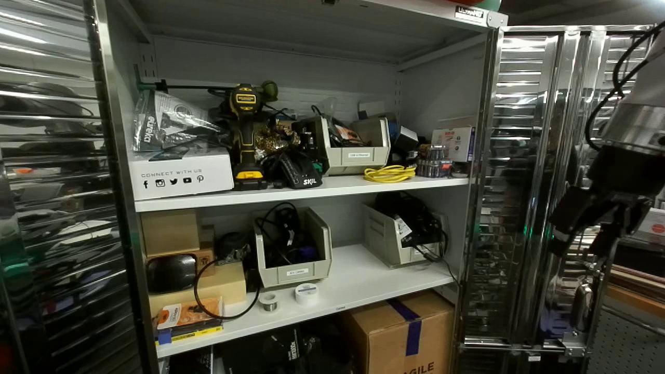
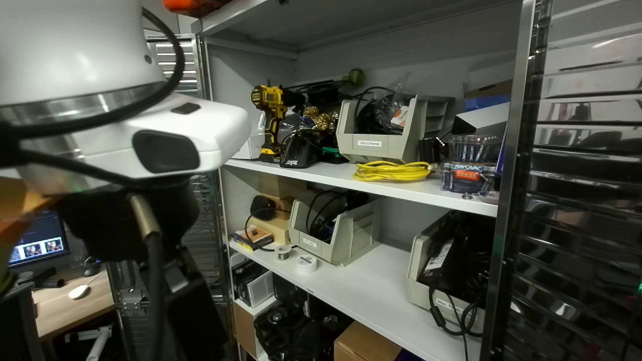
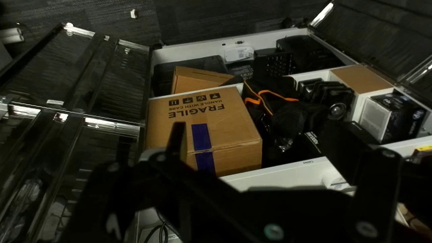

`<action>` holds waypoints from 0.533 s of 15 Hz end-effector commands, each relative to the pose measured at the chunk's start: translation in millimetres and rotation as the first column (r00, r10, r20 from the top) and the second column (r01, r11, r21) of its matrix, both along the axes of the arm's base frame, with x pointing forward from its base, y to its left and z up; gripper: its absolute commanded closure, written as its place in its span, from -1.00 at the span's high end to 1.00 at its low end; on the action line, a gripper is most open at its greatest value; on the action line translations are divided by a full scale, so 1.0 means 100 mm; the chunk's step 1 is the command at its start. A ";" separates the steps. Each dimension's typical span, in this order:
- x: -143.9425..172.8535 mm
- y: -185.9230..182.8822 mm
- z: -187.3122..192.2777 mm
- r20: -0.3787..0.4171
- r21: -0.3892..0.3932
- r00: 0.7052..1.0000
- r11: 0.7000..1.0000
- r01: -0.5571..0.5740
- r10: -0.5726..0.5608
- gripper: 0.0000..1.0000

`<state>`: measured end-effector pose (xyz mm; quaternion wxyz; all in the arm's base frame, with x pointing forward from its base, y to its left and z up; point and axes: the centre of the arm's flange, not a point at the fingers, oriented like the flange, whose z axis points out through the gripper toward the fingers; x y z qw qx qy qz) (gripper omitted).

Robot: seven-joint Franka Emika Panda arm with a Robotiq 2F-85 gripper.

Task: Put the yellow cable in the gray box

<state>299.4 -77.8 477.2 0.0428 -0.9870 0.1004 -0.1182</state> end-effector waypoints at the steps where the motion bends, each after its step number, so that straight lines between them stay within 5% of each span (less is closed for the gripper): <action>1: 0.68 0.11 0.20 0.034 0.038 0.995 0.995 0.092 -0.093 1.00; 8: 1.89 0.24 0.67 -0.021 0.012 0.969 0.969 0.245 -0.245 1.00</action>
